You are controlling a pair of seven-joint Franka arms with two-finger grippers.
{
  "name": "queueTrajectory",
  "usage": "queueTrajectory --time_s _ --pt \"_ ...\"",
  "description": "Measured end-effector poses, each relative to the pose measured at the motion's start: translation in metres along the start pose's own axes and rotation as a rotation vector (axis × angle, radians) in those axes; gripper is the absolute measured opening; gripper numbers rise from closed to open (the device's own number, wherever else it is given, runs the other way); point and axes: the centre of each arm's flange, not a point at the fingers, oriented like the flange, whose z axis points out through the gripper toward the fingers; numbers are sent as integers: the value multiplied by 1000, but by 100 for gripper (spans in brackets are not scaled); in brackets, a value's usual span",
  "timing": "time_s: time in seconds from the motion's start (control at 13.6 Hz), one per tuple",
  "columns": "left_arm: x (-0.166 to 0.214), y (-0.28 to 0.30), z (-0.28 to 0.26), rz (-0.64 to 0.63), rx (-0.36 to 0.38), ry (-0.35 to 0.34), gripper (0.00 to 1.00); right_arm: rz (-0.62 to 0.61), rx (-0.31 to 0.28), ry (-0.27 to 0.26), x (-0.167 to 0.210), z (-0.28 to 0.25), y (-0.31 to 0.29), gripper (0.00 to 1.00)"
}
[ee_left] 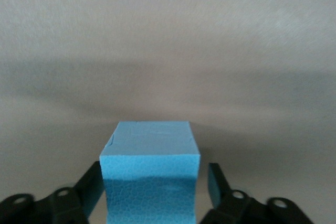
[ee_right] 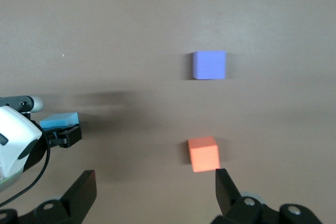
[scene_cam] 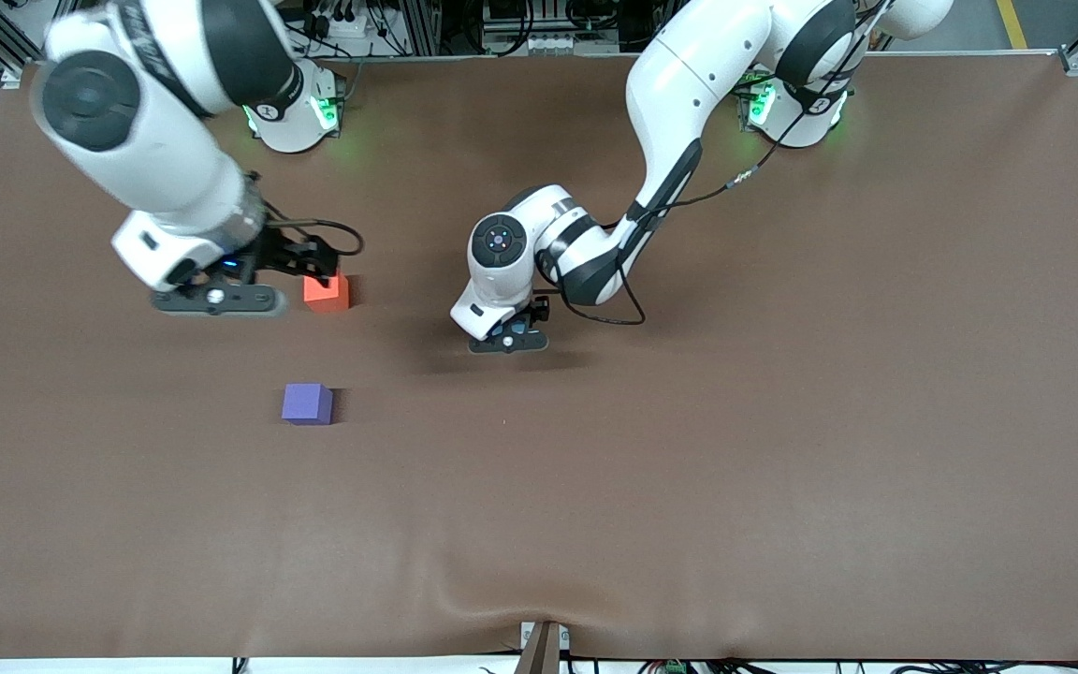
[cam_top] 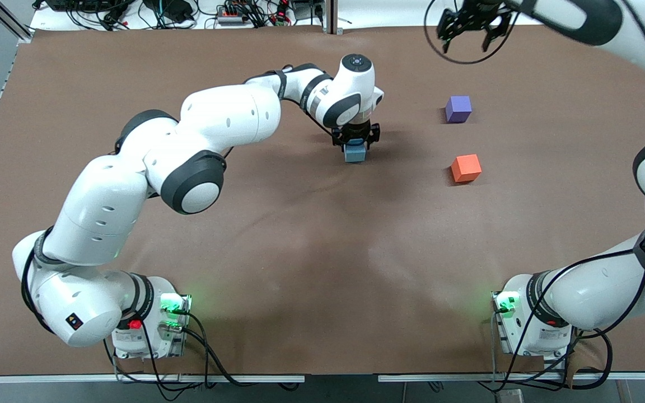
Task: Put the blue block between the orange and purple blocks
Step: 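Grasp the blue cube with the right gripper while the left gripper releases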
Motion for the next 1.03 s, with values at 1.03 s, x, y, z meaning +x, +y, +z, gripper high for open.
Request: queueTrajectory --time_s 1.03 --pt "173 -347 -387 -229 32 113 100 -26 -3 64 -42 194 -201 100"
